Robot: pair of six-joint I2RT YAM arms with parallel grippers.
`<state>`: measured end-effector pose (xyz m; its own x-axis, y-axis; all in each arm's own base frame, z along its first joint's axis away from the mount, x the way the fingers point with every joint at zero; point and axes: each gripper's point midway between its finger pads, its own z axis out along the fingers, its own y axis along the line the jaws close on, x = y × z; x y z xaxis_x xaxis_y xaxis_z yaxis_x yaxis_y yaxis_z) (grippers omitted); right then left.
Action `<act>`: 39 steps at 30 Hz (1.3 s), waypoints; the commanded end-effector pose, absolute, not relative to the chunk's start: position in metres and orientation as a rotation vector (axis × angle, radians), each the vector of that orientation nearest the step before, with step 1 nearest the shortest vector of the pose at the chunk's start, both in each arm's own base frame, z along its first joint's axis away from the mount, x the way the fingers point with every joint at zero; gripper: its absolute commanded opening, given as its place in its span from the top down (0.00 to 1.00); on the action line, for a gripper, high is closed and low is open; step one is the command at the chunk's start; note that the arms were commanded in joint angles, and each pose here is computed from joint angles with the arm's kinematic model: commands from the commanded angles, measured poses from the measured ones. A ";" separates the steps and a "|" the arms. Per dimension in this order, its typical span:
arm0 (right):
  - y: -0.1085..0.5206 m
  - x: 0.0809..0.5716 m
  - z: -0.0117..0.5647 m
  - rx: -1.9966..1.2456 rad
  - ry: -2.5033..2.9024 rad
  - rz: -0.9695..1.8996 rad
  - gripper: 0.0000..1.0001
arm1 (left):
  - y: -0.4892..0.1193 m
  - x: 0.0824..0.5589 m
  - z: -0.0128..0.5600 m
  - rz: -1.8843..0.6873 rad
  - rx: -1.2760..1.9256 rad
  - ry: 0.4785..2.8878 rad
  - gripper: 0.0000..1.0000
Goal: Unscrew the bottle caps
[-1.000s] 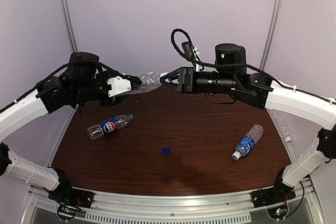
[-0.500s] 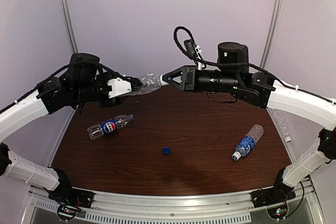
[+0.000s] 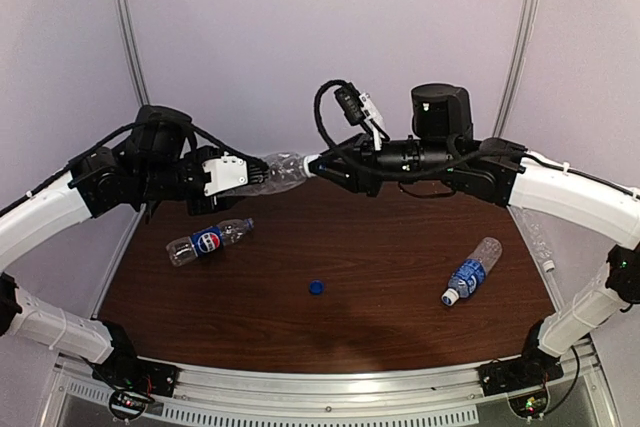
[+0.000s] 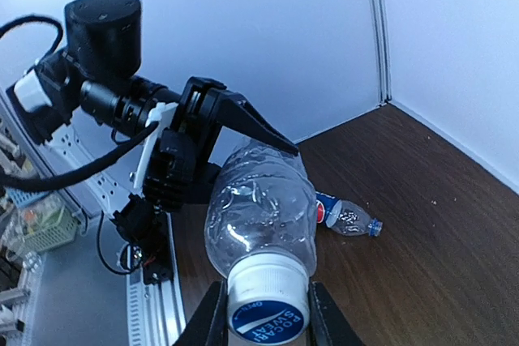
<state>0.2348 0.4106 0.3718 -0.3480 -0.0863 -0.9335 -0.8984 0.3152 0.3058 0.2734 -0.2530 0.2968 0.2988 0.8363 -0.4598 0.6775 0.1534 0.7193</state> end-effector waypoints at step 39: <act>0.402 0.211 0.407 -0.733 1.621 1.200 0.21 | -0.262 0.259 0.309 0.010 1.551 1.392 0.68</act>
